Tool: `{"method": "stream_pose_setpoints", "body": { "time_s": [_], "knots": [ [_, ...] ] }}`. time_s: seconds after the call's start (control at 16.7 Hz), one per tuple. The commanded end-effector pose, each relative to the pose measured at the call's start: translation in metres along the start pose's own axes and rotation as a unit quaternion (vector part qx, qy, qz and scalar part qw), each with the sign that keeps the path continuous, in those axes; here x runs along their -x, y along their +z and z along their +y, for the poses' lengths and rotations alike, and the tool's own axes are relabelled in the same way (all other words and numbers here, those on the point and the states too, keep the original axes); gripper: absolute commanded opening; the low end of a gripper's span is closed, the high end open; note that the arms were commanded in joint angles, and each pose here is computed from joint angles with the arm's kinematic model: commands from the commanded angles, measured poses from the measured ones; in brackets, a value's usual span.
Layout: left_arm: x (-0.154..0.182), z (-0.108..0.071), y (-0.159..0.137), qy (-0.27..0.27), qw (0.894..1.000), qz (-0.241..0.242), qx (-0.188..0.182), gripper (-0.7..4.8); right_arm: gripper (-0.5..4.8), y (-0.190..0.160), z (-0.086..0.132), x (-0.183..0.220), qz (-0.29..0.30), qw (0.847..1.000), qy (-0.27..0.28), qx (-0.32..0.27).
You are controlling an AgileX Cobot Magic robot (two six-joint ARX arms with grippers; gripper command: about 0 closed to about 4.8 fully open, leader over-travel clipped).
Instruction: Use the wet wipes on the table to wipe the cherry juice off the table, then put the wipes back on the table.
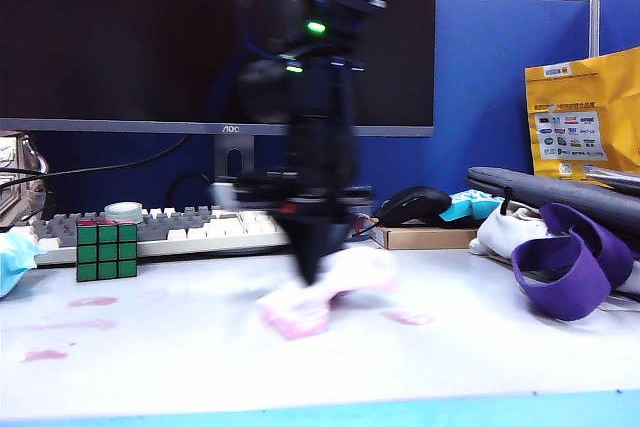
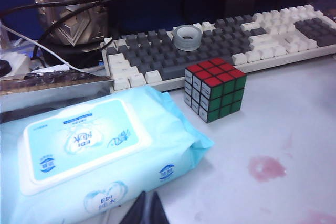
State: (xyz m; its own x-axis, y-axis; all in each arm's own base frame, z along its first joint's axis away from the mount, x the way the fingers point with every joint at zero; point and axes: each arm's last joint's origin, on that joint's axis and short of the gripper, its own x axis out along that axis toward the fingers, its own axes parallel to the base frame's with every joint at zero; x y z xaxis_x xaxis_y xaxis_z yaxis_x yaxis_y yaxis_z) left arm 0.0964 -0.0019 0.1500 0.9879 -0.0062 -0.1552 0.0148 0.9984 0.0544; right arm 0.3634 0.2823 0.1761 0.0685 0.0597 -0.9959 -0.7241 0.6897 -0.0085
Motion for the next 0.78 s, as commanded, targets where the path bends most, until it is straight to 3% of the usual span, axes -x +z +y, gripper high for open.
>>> {"method": "stream_pose_setpoints", "body": {
  "time_s": [0.06,0.24,0.36,0.54,0.66,0.78],
  "knots": [
    [0.0,0.0,-0.001,0.001,1.0,0.006,0.0,0.23,-0.01,-0.024,-0.022,-0.011,0.116,0.99,-0.028,-0.07],
    [0.0,0.0,-0.001,0.001,1.0,0.006,0.0,0.23,-0.01,-0.026,-0.006,-0.011,0.136,0.988,0.026,-0.068],
    [0.0,0.0,-0.001,0.001,1.0,0.006,0.0,0.23,-0.01,-0.023,0.017,-0.011,0.134,0.988,0.06,-0.045],
    [0.0,0.0,-0.001,0.001,1.0,0.006,0.0,0.23,-0.01,-0.021,0.04,-0.012,0.136,0.989,0.05,-0.013],
    [0.0,0.0,-0.001,0.001,1.0,0.006,0.0,0.23,-0.01,-0.023,0.03,-0.016,0.149,0.988,-0.032,-0.013],
    [0.0,0.0,-0.001,0.001,1.0,0.005,0.0,0.23,-0.01,-0.03,-0.002,-0.021,0.164,0.984,-0.058,-0.044]
  ]
}}
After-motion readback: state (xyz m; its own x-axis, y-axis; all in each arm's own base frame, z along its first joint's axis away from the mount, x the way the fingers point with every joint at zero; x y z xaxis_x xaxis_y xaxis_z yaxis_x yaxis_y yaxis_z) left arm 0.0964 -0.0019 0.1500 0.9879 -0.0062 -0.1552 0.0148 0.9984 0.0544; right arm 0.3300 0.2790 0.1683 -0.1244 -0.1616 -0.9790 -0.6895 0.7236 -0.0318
